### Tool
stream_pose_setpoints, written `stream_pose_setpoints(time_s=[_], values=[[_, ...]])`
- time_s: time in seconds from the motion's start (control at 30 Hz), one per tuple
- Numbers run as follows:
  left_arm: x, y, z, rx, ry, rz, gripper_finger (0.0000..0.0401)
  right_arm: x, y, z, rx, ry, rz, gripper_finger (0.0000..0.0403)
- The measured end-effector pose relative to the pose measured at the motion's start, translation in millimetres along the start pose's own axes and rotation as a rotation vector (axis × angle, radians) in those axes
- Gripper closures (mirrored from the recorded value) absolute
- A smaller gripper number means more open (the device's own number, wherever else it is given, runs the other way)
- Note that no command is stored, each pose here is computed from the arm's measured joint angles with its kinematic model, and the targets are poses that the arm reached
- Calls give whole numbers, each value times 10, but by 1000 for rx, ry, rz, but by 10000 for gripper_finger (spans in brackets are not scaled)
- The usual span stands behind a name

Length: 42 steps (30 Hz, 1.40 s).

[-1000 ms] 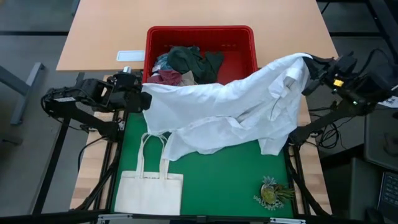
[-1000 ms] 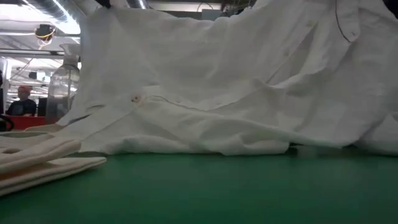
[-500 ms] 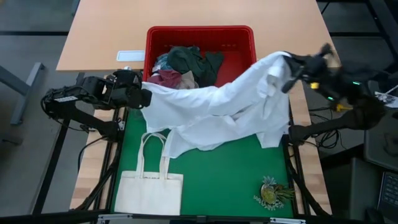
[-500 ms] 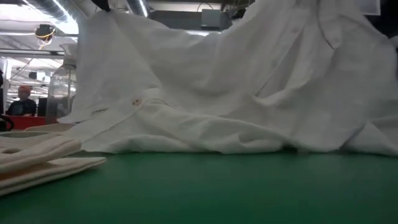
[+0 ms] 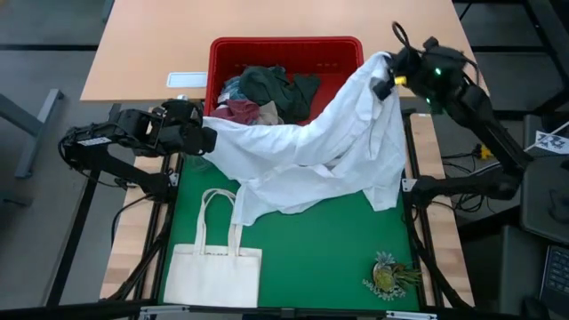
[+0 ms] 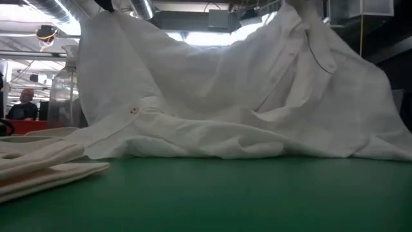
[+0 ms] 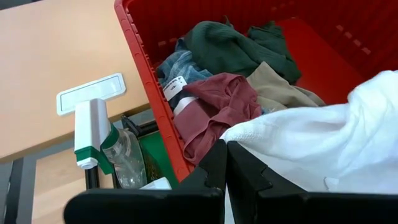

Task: Fold Laundry from Bin
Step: Fold the white polo shirt

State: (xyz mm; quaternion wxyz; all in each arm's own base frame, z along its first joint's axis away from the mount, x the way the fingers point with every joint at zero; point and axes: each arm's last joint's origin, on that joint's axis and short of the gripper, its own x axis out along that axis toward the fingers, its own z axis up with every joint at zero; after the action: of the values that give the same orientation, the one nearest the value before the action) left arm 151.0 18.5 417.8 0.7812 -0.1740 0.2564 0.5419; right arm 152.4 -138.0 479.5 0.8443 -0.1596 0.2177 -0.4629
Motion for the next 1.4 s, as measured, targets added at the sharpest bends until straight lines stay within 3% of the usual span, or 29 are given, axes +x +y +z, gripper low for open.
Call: stream_pose_setpoints(time_s=[0.2, 0.57, 0.83, 1.03, 1.23, 1.4], values=[[0, 0, 0, 0, 0, 0, 401, 424, -99, -137, 40, 33, 112, 400], [1, 0, -1, 0, 0, 0, 401, 1160, -107, -476, 22, 227, 109, 400], [0, -1, 0, 37, -1, 0, 401, 1227, -84, -503, 13, 248, 95, 396], [0, -1, 0, 82, -1, 0, 396, 1226, -98, -510, -2, 270, 51, 347], [0, 1, 4, 137, -16, 10, 345, 1223, -113, -515, -85, 292, 11, 291], [0, 7, 14, 159, -48, 33, 304, 1218, -141, -527, -153, 344, -75, 271]])
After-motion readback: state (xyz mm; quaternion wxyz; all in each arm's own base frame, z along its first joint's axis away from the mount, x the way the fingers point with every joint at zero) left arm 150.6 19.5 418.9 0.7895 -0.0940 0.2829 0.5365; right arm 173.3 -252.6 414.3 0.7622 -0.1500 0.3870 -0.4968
